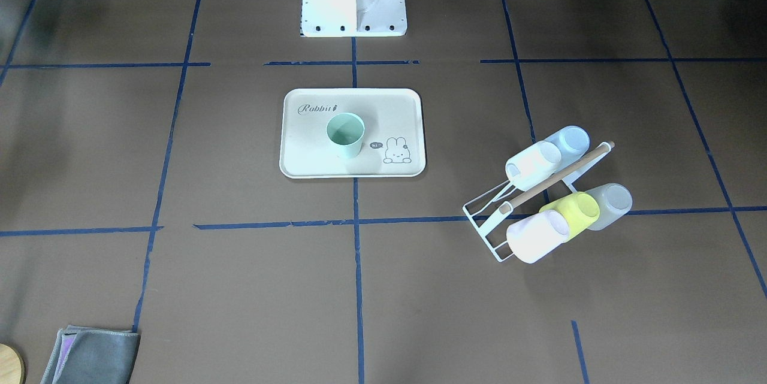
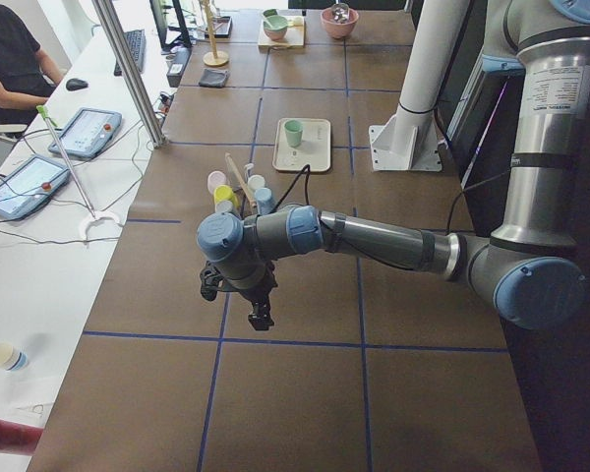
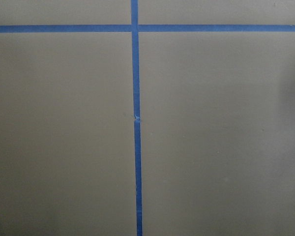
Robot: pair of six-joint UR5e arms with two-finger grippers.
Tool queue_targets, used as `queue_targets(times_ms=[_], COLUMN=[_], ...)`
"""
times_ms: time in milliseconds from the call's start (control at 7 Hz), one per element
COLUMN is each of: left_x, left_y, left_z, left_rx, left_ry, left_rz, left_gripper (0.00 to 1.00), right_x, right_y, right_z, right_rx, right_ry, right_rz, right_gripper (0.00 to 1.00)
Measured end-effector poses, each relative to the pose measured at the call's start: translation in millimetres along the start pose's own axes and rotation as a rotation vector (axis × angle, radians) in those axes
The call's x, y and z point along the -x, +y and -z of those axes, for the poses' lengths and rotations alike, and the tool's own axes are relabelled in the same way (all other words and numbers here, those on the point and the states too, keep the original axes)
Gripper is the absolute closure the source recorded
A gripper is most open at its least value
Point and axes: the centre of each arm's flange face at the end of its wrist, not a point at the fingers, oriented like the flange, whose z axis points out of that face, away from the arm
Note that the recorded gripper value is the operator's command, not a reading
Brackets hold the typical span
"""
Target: Pick up and place green cup on tray
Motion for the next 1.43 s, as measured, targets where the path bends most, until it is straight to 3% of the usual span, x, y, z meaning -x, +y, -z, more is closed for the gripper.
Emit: queue_targets(times_ms=[286,571,1000,1143,1429], left_x=[5,4,11,12,9], left_y=[0,5,8,8,15], left_z=[-3,1,2,1,-3], left_rx=[-0.085,-0.133,-0.132,-0.126,-0.088], left_ry=[-0.025,-0.052,-0.171,-0.173,-0.117], left_rz=[-0.048,-0.061,-0.059,-0.051,-0.017], left_gripper=[0.0,0.0,0.0,0.0,0.0], right_x=[-4,-5,-4,-5,-4], right_y=[-1,-2,-1,-1,-3], right_z=[-1,-1,-1,-2,-2], right_rx=[-0.007,-0.011,-0.012,-0.009,-0.008], right_ry=[0.037,0.049,0.045,0.043,0.041], right_rz=[0.002,0.004,0.006,0.003,0.001], right_gripper=[0.0,0.0,0.0,0.0,0.0])
